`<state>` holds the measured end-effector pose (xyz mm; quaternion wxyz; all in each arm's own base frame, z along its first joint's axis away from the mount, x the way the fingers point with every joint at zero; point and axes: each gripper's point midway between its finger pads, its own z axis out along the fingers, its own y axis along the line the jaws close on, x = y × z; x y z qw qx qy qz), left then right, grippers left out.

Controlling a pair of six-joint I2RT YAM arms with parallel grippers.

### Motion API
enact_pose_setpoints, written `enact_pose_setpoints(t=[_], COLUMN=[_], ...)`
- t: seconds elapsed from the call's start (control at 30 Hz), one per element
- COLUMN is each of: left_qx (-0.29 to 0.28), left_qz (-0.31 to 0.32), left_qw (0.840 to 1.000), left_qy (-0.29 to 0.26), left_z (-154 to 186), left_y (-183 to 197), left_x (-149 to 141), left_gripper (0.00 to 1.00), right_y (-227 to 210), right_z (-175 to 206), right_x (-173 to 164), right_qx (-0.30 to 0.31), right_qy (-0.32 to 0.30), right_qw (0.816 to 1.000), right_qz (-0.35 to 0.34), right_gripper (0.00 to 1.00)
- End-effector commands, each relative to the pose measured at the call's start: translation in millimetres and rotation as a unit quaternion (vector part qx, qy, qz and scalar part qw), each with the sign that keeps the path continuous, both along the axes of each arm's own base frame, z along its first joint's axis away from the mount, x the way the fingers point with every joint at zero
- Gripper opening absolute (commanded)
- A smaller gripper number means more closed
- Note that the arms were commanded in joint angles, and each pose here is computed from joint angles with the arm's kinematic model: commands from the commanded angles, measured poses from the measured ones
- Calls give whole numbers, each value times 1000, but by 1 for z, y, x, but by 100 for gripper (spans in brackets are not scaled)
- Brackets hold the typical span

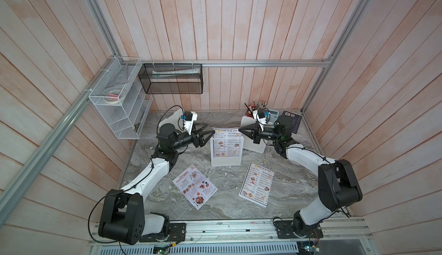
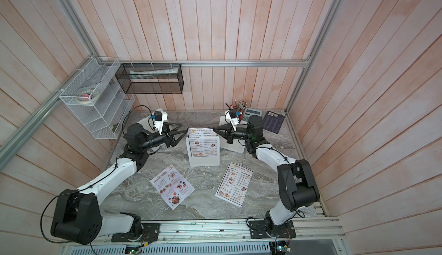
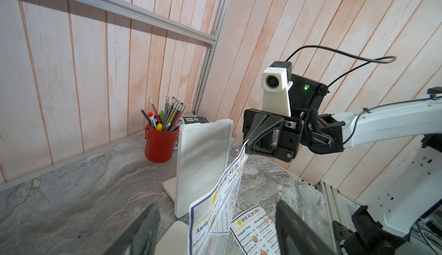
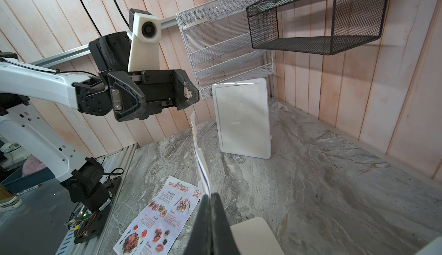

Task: Insert the menus into the narrow rack
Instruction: Insert the menu into the narrow rack.

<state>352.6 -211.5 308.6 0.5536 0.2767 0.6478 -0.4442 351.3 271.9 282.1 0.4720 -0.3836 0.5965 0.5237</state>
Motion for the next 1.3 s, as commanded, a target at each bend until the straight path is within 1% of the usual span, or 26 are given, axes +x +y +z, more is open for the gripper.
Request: enact_pose_setpoints(t=[0.0,0.07,0.17,0.23,0.3,0.47,0.67,0.77,0.9,0.97,1.07,1.17,1.27], left_qx=[2,1,1,2,2,2,1,1,0,1,0,0,0], left_qz=[-1,-1,-1,-2,-1,-2,-3,-2,-3,-3,-3,-4,-5], left_qw=[1000,1000,1000,1000,1000,1000,1000,1000,1000,1000,1000,1000,1000], left_qy=[1,1,1,1,0,2,2,1,3,2,1,1,0], left_z=[-2,-2,-2,-2,-2,-3,-4,-4,-5,-4,-4,-4,-4], left_y=[-1,0,0,0,0,-1,0,0,0,0,0,0,0], left_x=[-5,-5,-5,-6,-6,-6,-7,-7,-7,-7,-8,-9,-9], left_gripper=[78,78,78,78,78,78,78,78,78,78,78,78,78], right_y=[0,1,2,4,4,7,5,3,2,1,-1,-3,-7], right_z=[10,16,25,27,23,4,-9,-9,1,7,13,13,8], right_x=[2,6,13,14,12,3,-5,-6,-3,1,2,5,8], right_qx=[6,8,8,8,6,1,2,2,3,2,0,-5,-7], right_qy=[-25,-29,-31,-29,-26,-20,-12,-14,-21,-23,-30,-32,-26], right_qw=[1000,999,999,999,1000,1000,1000,1000,999,999,998,998,998], right_qz=[-11,-16,-17,-13,-12,-5,-9,-14,-26,-39,-49,-59,-64], right_gripper=[8,12,12,8,0,0,0,0,0,14,32,41,42])
